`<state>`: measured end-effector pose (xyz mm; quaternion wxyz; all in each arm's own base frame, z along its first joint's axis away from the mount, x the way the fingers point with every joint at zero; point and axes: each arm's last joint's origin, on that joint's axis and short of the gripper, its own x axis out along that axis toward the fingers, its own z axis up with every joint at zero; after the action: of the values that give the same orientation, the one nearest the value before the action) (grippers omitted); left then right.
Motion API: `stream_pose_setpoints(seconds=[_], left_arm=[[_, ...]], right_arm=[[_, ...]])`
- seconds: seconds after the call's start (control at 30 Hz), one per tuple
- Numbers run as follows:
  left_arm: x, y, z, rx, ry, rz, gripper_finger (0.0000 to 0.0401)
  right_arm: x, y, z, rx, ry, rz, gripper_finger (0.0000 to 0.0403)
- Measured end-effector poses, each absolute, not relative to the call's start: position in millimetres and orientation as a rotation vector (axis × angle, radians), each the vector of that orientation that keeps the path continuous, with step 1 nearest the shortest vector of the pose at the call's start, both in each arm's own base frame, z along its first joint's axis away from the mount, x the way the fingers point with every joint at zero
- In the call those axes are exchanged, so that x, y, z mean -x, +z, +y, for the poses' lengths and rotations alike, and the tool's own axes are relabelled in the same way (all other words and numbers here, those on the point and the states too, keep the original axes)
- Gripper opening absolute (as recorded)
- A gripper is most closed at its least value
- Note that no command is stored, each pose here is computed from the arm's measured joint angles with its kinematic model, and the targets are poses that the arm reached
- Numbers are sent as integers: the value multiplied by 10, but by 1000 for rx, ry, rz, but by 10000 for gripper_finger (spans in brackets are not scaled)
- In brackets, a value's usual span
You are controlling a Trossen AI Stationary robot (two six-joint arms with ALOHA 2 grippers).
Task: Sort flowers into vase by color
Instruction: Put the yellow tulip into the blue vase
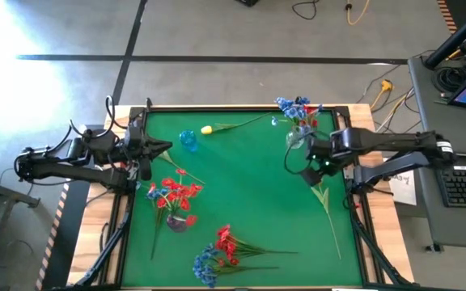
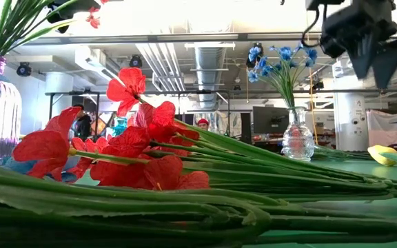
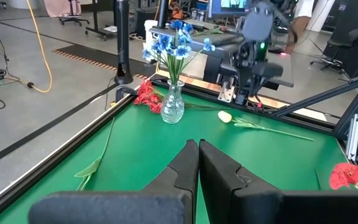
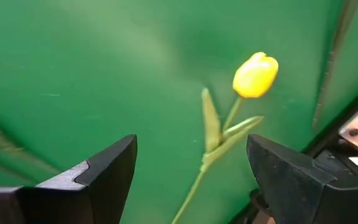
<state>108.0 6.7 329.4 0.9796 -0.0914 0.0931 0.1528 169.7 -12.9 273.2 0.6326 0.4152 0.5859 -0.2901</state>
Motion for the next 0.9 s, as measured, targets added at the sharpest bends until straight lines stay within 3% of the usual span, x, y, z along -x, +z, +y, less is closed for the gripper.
stream_pose_setpoints(seconds=[0.37, 0.67, 0.9], left_arm=[[-1080, 3295, 67, 184, 308, 187, 0], [-1081, 3297, 67, 184, 307, 185, 0], [-1081, 3297, 67, 184, 307, 184, 0]], right_arm=[[-1570, 2183, 11, -995, -878, 1499, 290], [-1725, 1824, 56, -993, -824, 1454, 277], [-1713, 1659, 49, -933, -913, 1549, 260]])
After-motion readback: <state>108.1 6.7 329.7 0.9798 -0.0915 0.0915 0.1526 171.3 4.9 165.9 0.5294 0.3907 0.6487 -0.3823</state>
